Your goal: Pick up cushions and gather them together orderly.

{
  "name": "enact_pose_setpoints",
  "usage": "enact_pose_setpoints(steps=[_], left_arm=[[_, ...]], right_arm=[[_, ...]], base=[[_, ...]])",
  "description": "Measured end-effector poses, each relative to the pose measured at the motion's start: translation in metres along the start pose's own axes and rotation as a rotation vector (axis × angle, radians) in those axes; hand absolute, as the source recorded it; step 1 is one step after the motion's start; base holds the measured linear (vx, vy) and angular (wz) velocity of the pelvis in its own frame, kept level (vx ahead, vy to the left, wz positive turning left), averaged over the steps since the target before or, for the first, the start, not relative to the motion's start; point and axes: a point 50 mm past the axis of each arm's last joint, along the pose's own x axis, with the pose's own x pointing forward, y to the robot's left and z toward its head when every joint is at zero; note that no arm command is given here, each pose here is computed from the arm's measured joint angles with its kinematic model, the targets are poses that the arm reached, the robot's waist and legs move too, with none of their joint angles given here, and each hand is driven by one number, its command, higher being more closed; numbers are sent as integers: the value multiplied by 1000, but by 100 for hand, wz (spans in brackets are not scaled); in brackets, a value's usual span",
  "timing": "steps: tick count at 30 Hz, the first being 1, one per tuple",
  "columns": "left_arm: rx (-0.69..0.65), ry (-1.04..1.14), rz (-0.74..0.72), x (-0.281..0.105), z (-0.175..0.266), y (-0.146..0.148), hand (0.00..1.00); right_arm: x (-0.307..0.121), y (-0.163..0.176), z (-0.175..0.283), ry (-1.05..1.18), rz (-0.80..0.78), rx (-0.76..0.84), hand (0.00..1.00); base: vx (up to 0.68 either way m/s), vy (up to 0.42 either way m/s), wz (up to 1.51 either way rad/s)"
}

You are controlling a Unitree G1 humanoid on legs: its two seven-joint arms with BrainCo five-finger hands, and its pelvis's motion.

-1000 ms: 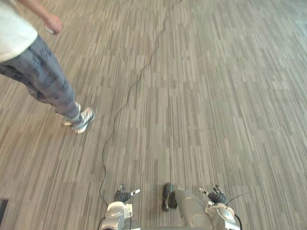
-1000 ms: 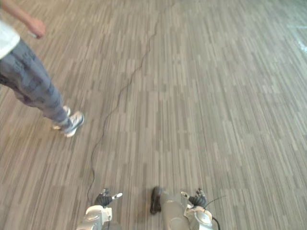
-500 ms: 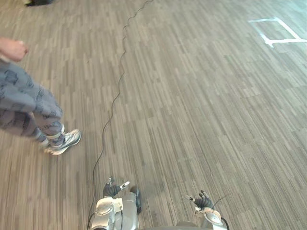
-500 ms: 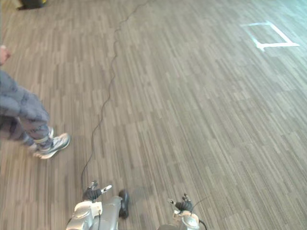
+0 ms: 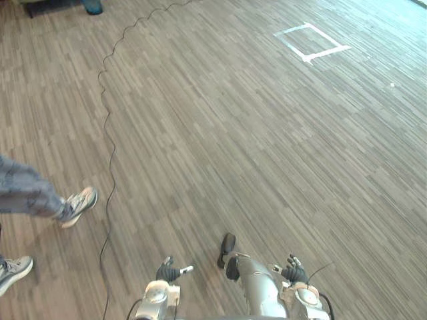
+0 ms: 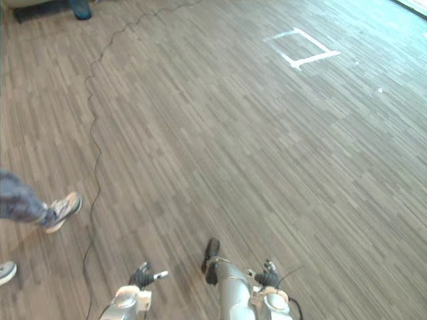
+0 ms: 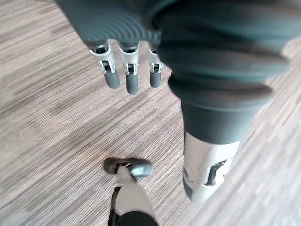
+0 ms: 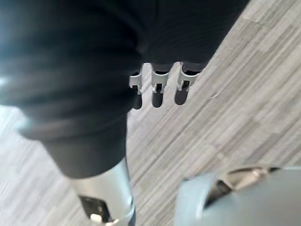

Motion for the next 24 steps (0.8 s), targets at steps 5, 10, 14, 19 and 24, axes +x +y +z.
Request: enact_pose_setpoints(steps=[5,10,14,19,24], left_arm=[[-53,-38,23,-2,4,7,0],[-100,-122,44,-3,19,14,0],[-95,-105,52,-6,10,16,0],[-113,-88,124,-8,3,42,0],[-94,-30,72,-6,-5,25,0]], right_arm=[[-4,13,-9,35,31,11,0],[-5,12,-16,66,20,27,0],[-8,3,-25,90,-4,18,0],[-19,17,-43,128,34,40,0],[-19,9,-33,64,41,14,0]], base=[[650,-80,-71],[497,63,-99],[536,315,-112],[661,283,-99],[573,216,-47]])
